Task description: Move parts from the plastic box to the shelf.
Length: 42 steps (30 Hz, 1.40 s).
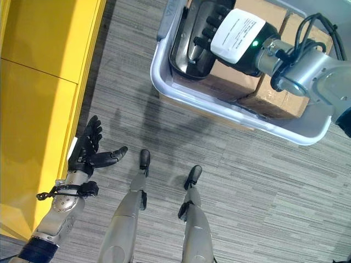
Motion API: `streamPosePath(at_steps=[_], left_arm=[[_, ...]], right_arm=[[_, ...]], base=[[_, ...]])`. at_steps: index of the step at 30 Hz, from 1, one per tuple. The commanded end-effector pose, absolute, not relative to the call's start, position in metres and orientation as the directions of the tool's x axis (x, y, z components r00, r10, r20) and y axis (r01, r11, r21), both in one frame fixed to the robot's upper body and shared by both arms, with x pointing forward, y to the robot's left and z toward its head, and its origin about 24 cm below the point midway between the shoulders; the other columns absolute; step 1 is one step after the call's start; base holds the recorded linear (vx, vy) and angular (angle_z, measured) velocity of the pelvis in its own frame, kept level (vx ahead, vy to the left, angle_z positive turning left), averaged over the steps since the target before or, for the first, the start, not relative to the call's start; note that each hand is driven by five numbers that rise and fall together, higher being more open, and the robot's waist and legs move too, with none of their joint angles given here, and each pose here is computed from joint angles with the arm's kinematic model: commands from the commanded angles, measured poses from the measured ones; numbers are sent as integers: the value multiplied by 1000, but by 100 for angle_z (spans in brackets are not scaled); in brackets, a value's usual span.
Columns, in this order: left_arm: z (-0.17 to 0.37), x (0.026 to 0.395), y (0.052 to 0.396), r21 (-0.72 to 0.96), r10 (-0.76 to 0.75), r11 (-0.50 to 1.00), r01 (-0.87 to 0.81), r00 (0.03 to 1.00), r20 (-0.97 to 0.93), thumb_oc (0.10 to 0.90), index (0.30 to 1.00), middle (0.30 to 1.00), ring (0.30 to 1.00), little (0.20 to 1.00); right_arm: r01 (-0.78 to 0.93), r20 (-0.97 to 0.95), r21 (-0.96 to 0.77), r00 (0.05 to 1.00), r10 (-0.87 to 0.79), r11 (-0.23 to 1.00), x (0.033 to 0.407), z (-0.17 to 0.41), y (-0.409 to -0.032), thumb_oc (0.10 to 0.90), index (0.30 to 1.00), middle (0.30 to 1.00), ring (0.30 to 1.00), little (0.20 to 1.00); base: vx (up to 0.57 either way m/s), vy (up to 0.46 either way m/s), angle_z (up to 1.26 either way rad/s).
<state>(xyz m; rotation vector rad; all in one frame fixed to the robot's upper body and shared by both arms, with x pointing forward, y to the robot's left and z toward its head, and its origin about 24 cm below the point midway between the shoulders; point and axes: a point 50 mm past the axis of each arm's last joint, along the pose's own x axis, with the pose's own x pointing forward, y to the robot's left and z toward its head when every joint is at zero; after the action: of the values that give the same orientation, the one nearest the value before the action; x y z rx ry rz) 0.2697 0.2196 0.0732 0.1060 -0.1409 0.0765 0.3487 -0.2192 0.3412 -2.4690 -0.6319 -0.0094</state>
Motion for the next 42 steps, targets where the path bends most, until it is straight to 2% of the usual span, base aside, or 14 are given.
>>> streamPosePath(at_steps=[1, 13, 21, 26, 27, 28, 36, 42], left_arm=[[99, 264, 221, 112, 24, 992, -58, 958, 285, 900, 1000, 1000, 1000, 1000], [108, 264, 216, 87, 15, 995, -46, 944, 329, 900, 1000, 1000, 1000, 1000], [108, 260, 216, 58, 34, 997, -57, 940, 341, 900, 1000, 1000, 1000, 1000], [111, 262, 214, 50, 36, 997, -58, 935, 352, 900, 1000, 1000, 1000, 1000], [112, 262, 214, 50, 37, 997, -59, 933, 357, 900, 1000, 1000, 1000, 1000], [111, 263, 213, 48, 39, 997, -60, 934, 355, 900, 1000, 1000, 1000, 1000], [107, 266, 209, 33, 42, 998, -57, 937, 347, 900, 1000, 1000, 1000, 1000], [105, 269, 206, 22, 35, 999, -45, 943, 332, 900, 1000, 1000, 1000, 1000]], right_arm=[[528, 349, -477, 848, 399, -702, 334, 389, -234, 900, 1000, 1000, 1000, 1000], [431, 430, -499, 876, 217, -752, 343, 394, -274, 900, 1000, 1000, 1000, 1000], [443, 452, -500, 866, 213, -744, 349, 396, -270, 900, 1000, 1000, 1000, 1000], [400, 401, -524, 895, 196, -752, 360, 380, -267, 900, 1000, 1000, 1000, 1000], [384, 384, -528, 903, 190, -757, 363, 375, -267, 420, 327, 327, 327, 327], [369, 367, -539, 912, 183, -758, 365, 371, -267, 400, 300, 300, 300, 300], [262, 301, -592, 949, 93, -762, 372, 346, -284, 400, 300, 300, 300, 300], [253, 269, -585, 957, 110, -770, 371, 328, -288, 400, 300, 300, 300, 300]], base=[[13, 6, 7], [7, -5, 4], [2, 3, 1], [0, 0, 0], [0, 0, 0], [0, 0, 0], [-4, 6, 1], [-12, -4, 2]])
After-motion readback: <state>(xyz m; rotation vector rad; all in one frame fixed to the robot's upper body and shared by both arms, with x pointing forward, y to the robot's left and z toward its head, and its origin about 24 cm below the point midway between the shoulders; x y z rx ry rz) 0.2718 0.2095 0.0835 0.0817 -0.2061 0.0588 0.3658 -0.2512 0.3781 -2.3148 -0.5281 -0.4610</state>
